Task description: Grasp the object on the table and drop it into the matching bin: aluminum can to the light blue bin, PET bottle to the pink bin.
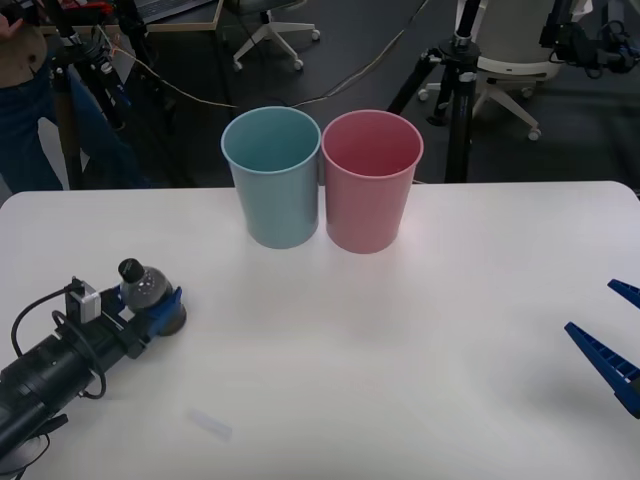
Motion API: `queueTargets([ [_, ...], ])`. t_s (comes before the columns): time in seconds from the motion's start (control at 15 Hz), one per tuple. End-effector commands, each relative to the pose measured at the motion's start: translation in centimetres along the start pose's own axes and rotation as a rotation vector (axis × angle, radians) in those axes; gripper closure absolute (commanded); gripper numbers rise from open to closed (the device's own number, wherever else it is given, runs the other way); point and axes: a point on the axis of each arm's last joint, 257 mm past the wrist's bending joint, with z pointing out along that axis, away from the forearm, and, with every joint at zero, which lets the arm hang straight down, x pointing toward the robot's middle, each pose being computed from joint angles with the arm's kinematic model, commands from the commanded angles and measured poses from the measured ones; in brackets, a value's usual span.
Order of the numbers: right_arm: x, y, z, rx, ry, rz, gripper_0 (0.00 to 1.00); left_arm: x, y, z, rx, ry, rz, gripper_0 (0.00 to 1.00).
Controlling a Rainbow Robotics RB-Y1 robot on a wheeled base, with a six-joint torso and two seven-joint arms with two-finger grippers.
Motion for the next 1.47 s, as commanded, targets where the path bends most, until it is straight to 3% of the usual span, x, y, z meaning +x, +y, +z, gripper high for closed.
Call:
queueTargets([
  [0.07, 0.0, 0.0, 0.0, 0.000, 0.000, 0.000, 0.00, 0.0, -0.1, 0.0, 0.004, -0.001, -0.010, 1.00],
  [0.4, 0.0, 0.0, 0.0, 0.000, 0.000, 0.000, 0.00, -0.7, -0.7, -0.6, 0.020, -0.010, -0.020, 1.00],
  [0.8, 0.0, 0.0, 0.0, 0.000, 0.000, 0.000, 0.00, -2.8, -3.5, -4.2, 0.061, 0.028, -0.124, 1.00],
  [0.93, 0.0, 0.0, 0.0, 0.000, 0.000, 0.000, 0.00, -3.9, -4.3, -5.3, 0.069, 0.047, -0.138, 1.00],
  [1.13, 0.0, 0.0, 0.0, 0.000, 0.000, 0.000, 0.00, -7.2, -6.3, -6.0, 0.113, 0.045, -0.171, 1.00],
  [1.47, 0.0, 0.0, 0.0, 0.000, 0.000, 0.000, 0.00, -12.0, -6.1, -5.7, 0.136, -0.013, -0.107, 1.00],
])
